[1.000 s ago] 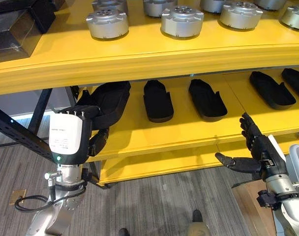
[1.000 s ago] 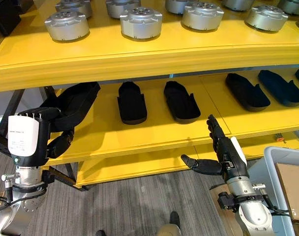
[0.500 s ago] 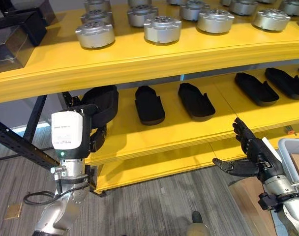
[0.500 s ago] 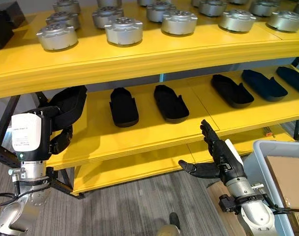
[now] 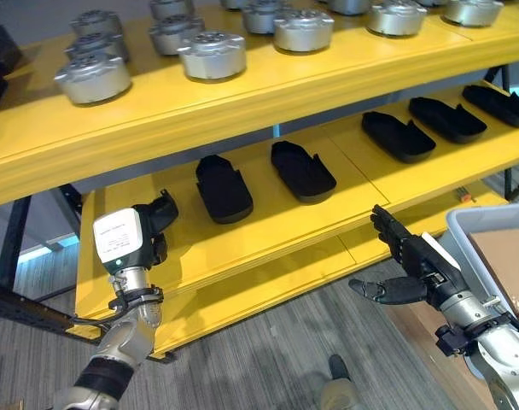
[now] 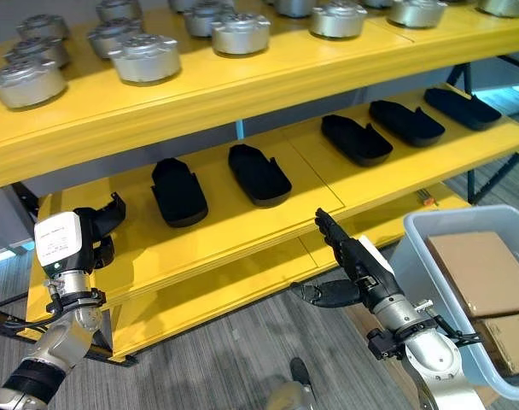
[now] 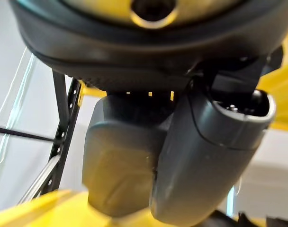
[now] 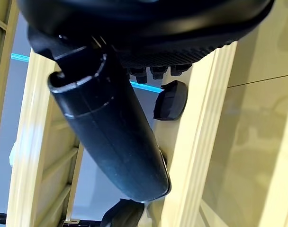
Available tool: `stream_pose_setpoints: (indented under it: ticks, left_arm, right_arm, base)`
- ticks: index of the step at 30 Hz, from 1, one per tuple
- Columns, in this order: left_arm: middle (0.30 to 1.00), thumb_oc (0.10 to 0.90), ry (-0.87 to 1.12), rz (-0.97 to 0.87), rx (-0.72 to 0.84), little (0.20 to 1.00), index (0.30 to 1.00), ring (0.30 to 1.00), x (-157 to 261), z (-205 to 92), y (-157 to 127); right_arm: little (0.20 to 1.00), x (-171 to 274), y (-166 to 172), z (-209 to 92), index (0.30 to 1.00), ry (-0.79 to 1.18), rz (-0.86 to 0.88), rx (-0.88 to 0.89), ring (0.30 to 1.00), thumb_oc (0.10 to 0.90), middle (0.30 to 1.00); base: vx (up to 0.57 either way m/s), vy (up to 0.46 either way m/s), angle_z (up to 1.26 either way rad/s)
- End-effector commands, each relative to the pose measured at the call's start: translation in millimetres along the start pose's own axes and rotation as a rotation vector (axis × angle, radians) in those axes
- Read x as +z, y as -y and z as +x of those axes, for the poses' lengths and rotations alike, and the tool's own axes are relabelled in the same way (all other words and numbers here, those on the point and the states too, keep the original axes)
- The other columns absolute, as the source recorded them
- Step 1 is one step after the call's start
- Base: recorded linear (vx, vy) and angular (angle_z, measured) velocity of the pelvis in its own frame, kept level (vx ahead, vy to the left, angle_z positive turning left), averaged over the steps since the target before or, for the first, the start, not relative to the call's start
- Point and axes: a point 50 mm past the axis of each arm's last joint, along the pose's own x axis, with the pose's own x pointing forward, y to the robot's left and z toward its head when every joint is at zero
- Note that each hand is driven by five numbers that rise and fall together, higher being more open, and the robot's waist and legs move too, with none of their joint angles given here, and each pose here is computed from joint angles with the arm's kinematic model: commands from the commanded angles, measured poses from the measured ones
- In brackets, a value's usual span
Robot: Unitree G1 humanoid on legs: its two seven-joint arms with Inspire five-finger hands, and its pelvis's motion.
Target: Move parts from the plastic box to the shelf.
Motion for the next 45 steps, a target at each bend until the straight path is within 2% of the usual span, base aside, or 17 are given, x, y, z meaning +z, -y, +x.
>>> stream_pose_setpoints:
  ticks: [1,12,20,38,45]
  left_arm:
    - [0.300,0.400,0.032,-0.037,0.387,0.300,0.300,0.300,25.2,63.2,-63.9]
    - [0.300,0.400,-0.077,-0.013,0.325,0.300,0.300,0.300,21.4,65.2,-43.8]
    - [0.300,0.400,-0.103,0.023,0.281,0.300,0.300,0.300,8.1,48.2,-32.7]
    - [0.300,0.400,-0.136,0.219,0.215,0.300,0.300,0.300,-41.4,28.7,-33.2]
    - [0.300,0.400,-0.062,0.340,0.177,0.300,0.300,0.300,-50.3,29.7,-38.6]
  right_arm:
    - [1.000,53.7,17.9,16.2,1.000,0.251,-0.154,0.020,1.000,0.900,1.000]
    - [1.000,58.9,23.6,22.3,1.000,0.267,-0.211,0.041,1.000,0.900,1.000]
    - [1.000,55.3,21.5,16.0,1.000,0.266,-0.188,0.034,1.000,0.900,1.000]
    - [1.000,52.3,25.8,11.9,1.000,0.264,-0.186,-0.008,1.000,0.900,1.000]
    - [1.000,53.9,33.6,11.2,1.000,0.251,-0.202,-0.030,1.000,0.900,1.000]
  base:
    - [0.02,0.095,-0.12]
    - [-0.01,0.058,-0.09]
    - [0.00,-0.001,-0.02]
    - [0.00,0.000,0.02]
    - [0.00,0.004,0.00]
